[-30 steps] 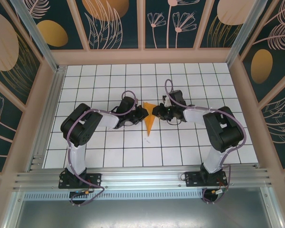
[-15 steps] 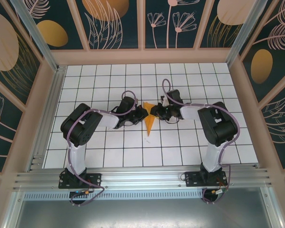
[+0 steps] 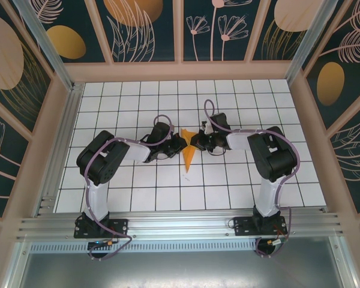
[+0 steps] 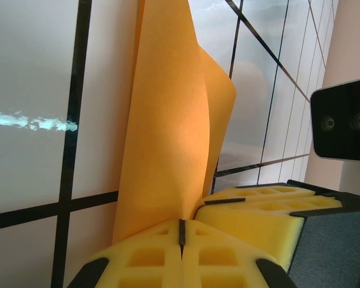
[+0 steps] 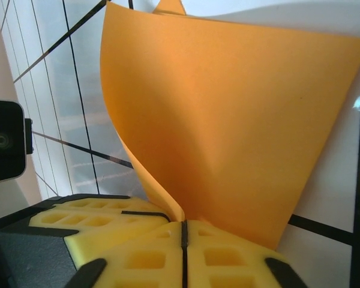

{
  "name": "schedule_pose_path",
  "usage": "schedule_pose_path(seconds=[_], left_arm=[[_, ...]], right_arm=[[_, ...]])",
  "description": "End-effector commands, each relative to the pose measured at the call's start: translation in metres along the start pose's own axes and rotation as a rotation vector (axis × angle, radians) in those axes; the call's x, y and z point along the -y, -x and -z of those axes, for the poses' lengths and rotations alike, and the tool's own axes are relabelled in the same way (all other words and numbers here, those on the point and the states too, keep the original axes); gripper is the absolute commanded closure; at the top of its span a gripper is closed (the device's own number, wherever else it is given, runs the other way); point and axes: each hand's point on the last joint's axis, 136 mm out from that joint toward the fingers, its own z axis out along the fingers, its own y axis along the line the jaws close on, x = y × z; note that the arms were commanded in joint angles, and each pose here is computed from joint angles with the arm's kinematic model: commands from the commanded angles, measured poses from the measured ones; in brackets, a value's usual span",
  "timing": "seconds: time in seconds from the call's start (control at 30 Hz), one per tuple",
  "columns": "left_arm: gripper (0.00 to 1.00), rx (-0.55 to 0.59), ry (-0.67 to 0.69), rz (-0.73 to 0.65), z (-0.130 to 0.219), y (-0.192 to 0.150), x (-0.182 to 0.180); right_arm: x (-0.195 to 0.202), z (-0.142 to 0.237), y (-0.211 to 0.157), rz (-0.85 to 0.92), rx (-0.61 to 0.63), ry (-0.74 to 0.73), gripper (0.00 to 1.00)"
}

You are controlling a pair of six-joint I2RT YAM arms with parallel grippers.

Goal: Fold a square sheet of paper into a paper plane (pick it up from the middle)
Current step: Fold the wing for the fifth time at the center of the table.

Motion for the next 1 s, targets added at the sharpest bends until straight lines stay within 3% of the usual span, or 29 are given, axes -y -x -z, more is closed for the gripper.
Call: schedule_pose_path(seconds=[0.0,0.07,0.3,0.57,0.73,0.97], left_arm=[[1.00,-0.009,-0.010,-0.023,0.003,-0.004,0.004],[0.98,-0.007,-0.002,-0.032,0.006,-0.005,0.003],[0.74,0.018,0.036,-0.115,0.034,-0.012,-0.002],[0.61,-0.033,0.156,-0.294,0.040,-0.044,-0.013],[0.62,-0.065,0.205,-0.367,0.034,-0.051,-0.014],[0.73,-0.102,0.198,-0.367,0.022,-0.055,-0.014]], right_arm=[[-0.003,-0.001,0.007,0.019,0.010,0.010,0.97],[0.003,0.001,0.008,0.019,0.022,-0.014,0.99],[0.014,0.006,0.010,0.014,0.047,-0.044,1.00],[0.019,0.009,0.013,0.007,0.072,-0.057,1.00],[0.019,0.010,0.014,0.005,0.082,-0.062,1.00],[0.019,0.015,0.013,0.009,0.094,-0.068,1.00]])
